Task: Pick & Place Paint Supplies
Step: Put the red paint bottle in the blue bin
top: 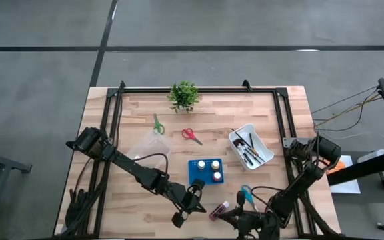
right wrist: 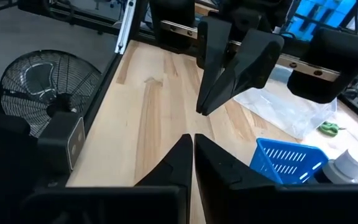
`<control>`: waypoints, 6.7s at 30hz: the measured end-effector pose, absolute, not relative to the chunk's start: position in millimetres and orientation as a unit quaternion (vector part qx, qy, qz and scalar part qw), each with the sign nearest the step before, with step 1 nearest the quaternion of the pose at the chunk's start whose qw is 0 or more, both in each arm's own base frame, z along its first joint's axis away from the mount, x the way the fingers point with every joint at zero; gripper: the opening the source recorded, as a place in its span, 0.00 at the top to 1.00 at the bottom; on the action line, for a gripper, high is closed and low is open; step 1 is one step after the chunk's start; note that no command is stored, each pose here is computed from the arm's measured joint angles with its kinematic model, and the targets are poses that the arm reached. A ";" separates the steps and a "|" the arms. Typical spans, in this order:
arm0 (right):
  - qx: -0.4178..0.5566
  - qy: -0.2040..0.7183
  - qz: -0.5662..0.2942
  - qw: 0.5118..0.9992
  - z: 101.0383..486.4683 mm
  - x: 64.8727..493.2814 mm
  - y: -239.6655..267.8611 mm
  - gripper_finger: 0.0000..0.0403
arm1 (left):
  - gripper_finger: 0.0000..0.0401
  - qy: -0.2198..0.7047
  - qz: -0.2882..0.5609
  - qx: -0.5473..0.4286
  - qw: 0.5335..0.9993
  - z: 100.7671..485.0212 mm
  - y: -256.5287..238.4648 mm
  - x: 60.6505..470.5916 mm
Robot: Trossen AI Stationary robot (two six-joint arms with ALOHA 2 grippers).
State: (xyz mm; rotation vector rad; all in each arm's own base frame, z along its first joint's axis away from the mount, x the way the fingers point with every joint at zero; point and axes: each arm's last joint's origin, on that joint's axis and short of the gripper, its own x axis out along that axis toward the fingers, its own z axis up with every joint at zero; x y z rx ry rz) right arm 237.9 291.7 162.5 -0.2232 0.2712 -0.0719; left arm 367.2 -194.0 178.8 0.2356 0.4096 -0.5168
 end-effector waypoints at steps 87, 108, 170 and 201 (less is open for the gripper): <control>-0.077 0.365 0.150 0.916 120.2 250.9 223.5 0.73 | 0.79 0.229 -0.285 0.101 0.925 173.5 -196.2 362.2; -0.123 0.261 0.092 0.953 163.6 258.8 234.7 0.73 | 0.72 0.173 -0.219 0.210 0.937 187.5 -225.7 344.0; -0.451 0.126 -0.149 0.871 225.4 275.0 299.7 0.05 | 0.67 -0.045 -0.125 -0.129 0.983 238.7 -180.4 268.8; -0.496 0.084 -0.148 0.851 253.8 311.8 297.8 0.42 | 0.68 -0.060 -0.205 -0.189 0.958 228.0 -178.0 272.4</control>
